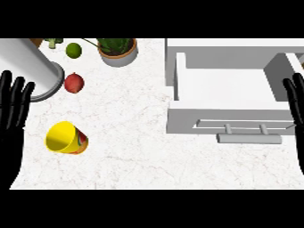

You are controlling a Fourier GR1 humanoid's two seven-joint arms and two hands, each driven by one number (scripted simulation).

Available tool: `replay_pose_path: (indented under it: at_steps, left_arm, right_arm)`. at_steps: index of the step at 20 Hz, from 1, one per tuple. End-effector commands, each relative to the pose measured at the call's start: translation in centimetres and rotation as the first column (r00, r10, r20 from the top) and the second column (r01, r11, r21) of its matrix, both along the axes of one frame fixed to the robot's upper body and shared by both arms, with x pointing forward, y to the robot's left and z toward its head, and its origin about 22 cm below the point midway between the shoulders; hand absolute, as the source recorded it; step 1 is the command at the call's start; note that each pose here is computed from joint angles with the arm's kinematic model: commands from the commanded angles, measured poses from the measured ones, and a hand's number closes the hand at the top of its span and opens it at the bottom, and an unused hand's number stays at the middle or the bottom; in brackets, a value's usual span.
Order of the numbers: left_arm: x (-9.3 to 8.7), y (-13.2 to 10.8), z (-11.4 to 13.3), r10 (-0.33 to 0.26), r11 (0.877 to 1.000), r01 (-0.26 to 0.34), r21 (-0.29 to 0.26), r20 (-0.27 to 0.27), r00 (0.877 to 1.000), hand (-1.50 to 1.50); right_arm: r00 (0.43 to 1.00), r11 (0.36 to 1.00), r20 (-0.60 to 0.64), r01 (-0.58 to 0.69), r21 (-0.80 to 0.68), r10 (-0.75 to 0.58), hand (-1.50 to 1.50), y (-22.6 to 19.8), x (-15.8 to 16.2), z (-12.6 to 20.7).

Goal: Pick up the cup, place it into the drawer and close the drawer

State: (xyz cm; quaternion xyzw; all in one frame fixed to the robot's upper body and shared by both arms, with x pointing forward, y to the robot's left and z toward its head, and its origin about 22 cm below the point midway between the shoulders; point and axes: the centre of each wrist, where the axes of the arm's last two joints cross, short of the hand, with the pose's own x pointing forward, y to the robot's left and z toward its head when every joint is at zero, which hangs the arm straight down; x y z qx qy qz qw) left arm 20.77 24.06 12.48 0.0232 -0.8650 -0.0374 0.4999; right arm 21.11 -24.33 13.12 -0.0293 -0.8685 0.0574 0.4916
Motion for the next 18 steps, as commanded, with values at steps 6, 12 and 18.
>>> replay_pose_path:
  at_steps: [6, 12, 18]
  left_arm:
    - [-1.5, 8.0, 1.8, -0.159, 0.987, 0.159, 0.037, 0.011, 0.987, -1.50]
    - [-0.2, 9.6, -3.2, -0.103, 0.968, 0.051, -0.244, -0.208, 0.973, -1.50]
    - [-0.2, 11.1, -7.6, -0.054, 0.981, -0.002, -0.195, -0.280, 0.958, -1.50]
  right_arm:
    - [0.999, 0.999, 0.037, -0.018, 0.037, 0.017, -1.50, -0.3, -1.1, 0.9]
    - [0.978, 0.989, -0.152, -0.144, -0.017, 0.140, -1.50, 1.5, 3.0, -0.8]
    - [0.977, 0.989, -0.157, -0.151, -0.010, 0.147, -1.50, 0.0, 4.4, -0.9]
